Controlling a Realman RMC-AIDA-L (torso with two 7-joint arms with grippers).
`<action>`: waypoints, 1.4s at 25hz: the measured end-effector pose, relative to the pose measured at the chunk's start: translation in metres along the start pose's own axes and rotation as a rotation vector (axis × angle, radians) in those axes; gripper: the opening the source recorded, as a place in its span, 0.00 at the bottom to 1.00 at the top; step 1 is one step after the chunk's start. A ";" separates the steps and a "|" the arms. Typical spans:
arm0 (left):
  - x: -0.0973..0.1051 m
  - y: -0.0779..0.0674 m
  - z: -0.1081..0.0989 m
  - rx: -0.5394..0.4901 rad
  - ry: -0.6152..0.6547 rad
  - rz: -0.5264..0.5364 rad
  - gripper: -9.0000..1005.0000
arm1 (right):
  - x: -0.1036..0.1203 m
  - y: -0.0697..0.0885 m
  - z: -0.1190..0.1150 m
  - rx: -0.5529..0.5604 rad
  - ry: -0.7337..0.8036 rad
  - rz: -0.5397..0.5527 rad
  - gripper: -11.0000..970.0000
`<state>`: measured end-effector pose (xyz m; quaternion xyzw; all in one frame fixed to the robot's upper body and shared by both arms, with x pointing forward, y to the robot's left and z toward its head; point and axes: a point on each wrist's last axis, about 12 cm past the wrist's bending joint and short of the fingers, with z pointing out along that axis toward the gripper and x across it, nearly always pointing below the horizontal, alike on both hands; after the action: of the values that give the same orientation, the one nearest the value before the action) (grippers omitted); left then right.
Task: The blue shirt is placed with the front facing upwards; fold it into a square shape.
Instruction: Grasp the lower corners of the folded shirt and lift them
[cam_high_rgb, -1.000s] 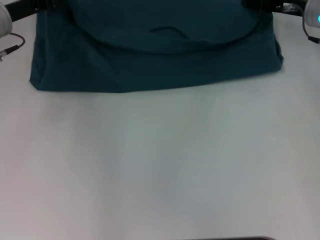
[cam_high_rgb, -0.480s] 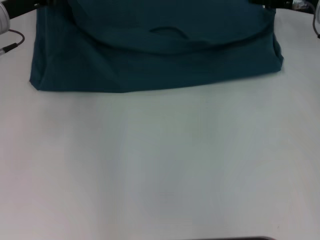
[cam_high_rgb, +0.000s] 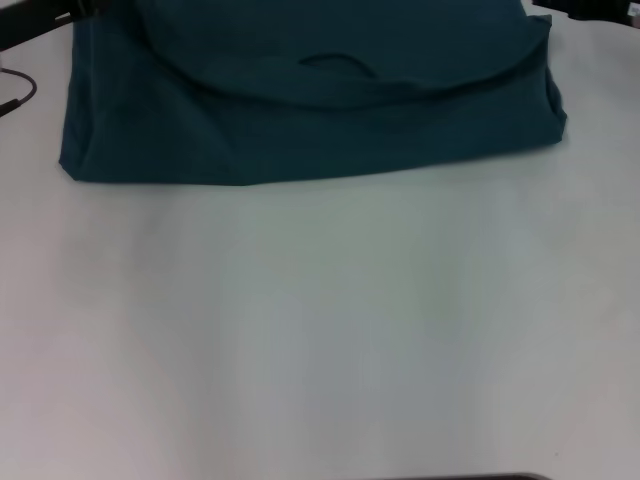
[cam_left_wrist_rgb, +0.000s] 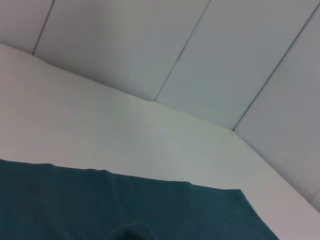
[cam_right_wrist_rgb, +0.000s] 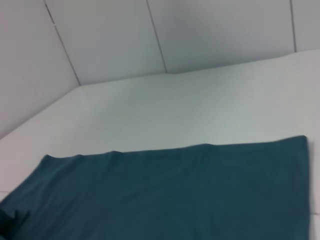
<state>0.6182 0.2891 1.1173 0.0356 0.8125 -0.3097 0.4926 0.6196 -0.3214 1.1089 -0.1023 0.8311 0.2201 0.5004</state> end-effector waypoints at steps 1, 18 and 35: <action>0.000 0.000 -0.002 0.006 0.000 0.004 0.88 | 0.002 -0.002 -0.003 0.005 0.001 0.001 0.75; 0.029 0.012 -0.035 0.018 0.071 -0.001 0.87 | 0.015 -0.020 -0.030 -0.028 0.293 0.130 0.74; 0.035 0.017 -0.043 0.000 0.082 0.007 0.87 | 0.038 -0.010 -0.017 -0.056 0.365 0.173 0.74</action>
<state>0.5730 0.3174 1.0940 0.0509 0.8319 -0.3063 0.4600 0.5915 -0.3364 1.0799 -0.0826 0.9072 0.2632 0.3177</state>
